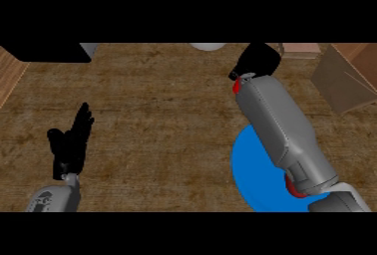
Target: Pick the can from the plate and place it in the cardboard box
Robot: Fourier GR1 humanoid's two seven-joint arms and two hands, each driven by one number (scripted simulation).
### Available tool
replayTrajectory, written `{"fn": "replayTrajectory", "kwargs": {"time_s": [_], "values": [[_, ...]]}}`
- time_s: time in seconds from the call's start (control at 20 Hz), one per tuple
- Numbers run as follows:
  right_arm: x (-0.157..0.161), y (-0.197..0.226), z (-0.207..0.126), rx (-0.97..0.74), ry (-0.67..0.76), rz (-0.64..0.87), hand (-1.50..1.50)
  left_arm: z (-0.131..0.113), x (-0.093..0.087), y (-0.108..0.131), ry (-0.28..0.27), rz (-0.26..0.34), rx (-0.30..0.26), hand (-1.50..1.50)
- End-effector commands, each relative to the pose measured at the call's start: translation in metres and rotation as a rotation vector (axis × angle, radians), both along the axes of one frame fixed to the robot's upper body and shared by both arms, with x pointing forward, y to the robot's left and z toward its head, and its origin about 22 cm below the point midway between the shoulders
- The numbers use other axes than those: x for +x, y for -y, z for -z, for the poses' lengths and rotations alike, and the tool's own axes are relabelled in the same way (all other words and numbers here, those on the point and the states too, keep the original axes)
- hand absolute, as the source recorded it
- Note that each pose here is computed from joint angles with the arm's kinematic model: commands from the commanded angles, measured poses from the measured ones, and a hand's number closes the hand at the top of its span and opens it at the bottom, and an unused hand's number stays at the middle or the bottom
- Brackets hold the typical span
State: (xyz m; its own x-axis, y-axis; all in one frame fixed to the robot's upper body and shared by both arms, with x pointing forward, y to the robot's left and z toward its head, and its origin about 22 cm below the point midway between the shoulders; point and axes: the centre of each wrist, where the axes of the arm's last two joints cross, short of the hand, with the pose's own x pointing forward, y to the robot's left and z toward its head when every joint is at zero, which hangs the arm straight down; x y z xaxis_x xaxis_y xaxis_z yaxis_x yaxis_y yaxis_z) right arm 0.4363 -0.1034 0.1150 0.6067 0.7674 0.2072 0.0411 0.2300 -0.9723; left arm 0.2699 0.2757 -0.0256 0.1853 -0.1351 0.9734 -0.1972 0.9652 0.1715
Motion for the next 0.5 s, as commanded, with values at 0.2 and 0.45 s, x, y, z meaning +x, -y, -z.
{"fn": "replayTrajectory", "kwargs": {"time_s": [0.2,0.45], "values": [[0.000,-0.017,-0.077,-0.055,0.234,0.080,1.50,0.002,-0.009,-0.014,-0.002,-0.032,0.026,0.00],[0.000,0.004,-0.110,-0.108,0.265,0.153,1.50,0.007,-0.005,0.003,-0.008,-0.019,-0.001,0.00]]}}
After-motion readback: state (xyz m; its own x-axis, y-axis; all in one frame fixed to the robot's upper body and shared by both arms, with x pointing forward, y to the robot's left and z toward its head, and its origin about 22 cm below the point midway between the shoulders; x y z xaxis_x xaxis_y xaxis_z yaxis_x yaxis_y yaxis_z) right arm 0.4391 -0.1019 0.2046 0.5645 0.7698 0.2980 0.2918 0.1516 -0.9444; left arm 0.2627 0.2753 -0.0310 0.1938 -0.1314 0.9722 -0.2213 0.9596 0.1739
